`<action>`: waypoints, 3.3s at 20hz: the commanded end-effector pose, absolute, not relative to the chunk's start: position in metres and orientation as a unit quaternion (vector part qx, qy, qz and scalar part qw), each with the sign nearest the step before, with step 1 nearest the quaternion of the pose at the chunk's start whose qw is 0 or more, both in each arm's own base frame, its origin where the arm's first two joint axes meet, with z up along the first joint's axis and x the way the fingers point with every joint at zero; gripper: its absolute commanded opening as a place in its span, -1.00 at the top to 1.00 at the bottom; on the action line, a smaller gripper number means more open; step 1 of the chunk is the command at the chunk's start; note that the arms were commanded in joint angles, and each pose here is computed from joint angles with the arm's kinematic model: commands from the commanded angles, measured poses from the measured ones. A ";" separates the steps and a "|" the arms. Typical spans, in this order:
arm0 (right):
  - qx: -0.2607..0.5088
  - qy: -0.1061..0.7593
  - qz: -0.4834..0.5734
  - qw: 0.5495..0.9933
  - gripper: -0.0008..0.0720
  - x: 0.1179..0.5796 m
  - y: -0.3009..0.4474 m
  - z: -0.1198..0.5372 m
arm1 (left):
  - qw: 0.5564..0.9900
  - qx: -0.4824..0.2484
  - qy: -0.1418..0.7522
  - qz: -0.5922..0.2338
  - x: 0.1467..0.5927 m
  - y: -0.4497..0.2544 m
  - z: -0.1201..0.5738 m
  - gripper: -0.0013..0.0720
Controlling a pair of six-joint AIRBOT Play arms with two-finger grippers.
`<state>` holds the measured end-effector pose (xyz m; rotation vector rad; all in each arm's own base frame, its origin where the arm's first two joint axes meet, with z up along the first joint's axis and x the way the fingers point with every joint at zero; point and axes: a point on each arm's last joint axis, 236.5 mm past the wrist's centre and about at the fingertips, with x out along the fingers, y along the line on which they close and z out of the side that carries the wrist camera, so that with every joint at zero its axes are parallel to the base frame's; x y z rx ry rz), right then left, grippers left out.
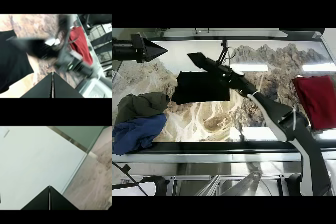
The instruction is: Fold the shirts.
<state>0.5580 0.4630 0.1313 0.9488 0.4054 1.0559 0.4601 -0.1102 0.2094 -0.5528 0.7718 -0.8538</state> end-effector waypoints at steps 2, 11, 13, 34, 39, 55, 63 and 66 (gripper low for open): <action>0.310 0.370 0.442 0.756 0.94 0.548 0.382 0.091 | 0.799 -0.259 0.370 -0.397 0.452 -0.092 0.206 0.93; 0.244 0.522 0.343 0.742 -0.39 0.537 0.285 0.019 | 0.785 -0.237 0.381 -0.428 0.439 -0.107 0.203 0.93; 0.252 0.530 0.322 0.743 -0.79 0.544 0.281 0.002 | 0.777 -0.231 0.389 -0.437 0.434 -0.114 0.201 0.93; 0.399 0.538 0.326 0.667 -0.90 0.552 0.343 -0.084 | 0.775 -0.227 0.391 -0.441 0.431 -0.112 0.200 0.93; 0.424 0.496 0.368 0.662 0.87 0.554 0.370 -0.059 | 0.775 -0.227 0.391 -0.441 0.431 -0.112 0.200 0.93; 0.198 0.318 0.239 0.896 0.94 0.459 0.078 0.314 | 0.721 -0.230 0.442 -0.482 0.343 -0.169 0.227 0.94; 0.256 0.333 -0.005 0.907 0.93 0.415 -0.091 0.304 | 0.741 -0.249 0.413 -0.467 0.262 -0.205 0.231 0.93; 0.279 0.354 -0.024 0.892 0.93 0.446 -0.118 0.264 | 0.746 -0.267 0.413 -0.449 0.266 -0.204 0.217 0.93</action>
